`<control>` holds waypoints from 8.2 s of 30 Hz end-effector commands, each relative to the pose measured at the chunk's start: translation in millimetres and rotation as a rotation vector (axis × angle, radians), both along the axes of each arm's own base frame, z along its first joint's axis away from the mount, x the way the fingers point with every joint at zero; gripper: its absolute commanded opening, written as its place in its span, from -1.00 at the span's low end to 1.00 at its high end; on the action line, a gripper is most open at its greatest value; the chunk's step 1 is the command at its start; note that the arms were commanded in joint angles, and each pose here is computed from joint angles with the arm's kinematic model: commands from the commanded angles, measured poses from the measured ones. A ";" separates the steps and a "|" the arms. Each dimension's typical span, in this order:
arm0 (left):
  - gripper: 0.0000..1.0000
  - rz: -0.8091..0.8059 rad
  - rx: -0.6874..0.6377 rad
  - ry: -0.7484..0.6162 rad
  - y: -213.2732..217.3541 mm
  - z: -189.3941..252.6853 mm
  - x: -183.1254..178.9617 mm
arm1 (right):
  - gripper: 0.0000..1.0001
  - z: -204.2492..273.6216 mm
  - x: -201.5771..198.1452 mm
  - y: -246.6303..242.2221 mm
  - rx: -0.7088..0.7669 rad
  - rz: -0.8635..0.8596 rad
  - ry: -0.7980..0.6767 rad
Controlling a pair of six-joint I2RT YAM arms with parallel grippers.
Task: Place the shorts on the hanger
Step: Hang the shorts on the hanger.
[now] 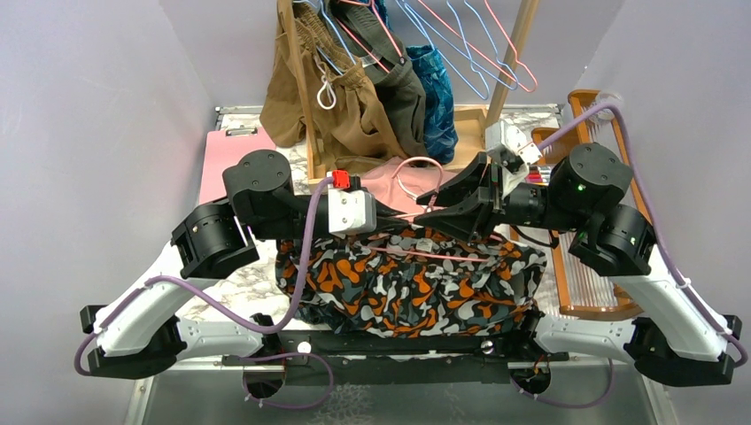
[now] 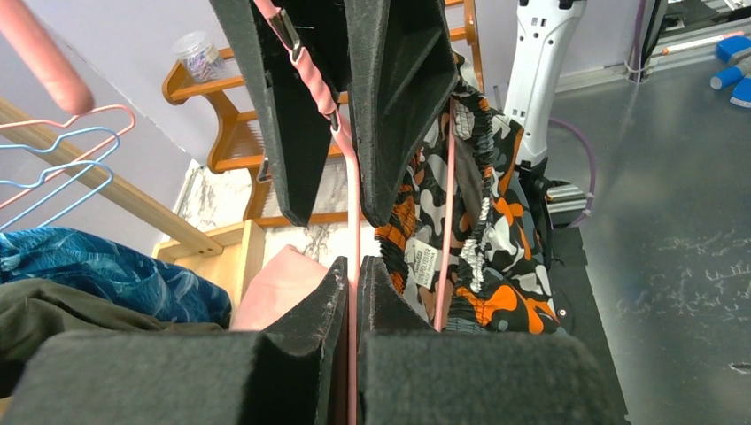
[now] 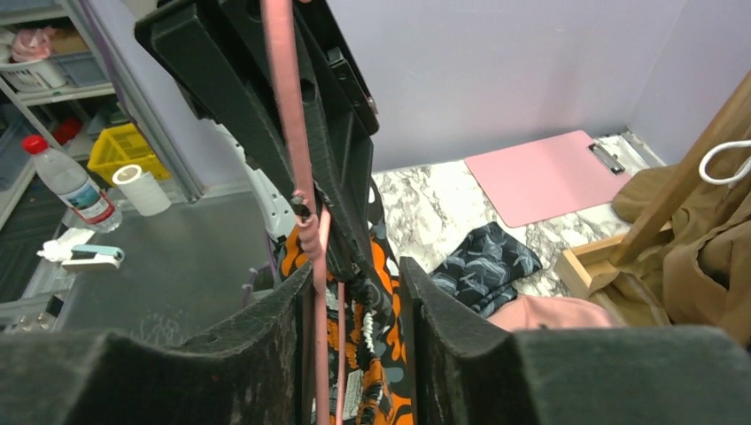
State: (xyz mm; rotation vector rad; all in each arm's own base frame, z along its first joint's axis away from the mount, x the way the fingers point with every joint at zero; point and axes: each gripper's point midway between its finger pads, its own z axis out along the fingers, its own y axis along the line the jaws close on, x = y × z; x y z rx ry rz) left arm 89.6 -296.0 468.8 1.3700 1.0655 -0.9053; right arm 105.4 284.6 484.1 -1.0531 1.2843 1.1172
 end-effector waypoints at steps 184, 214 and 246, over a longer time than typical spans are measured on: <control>0.41 -0.020 0.045 -0.079 -36.6 -52.4 20.9 | -0.98 20.8 70.4 -64.7 0.068 -0.559 0.015; 0.02 0.112 0.233 -0.202 -78.6 -154.0 50.7 | -0.98 15.6 65.3 -50.3 0.084 -0.490 0.022; -1.00 0.174 -0.144 -0.188 -46.7 -37.0 31.3 | -0.98 14.6 74.7 -57.0 0.070 -0.557 0.033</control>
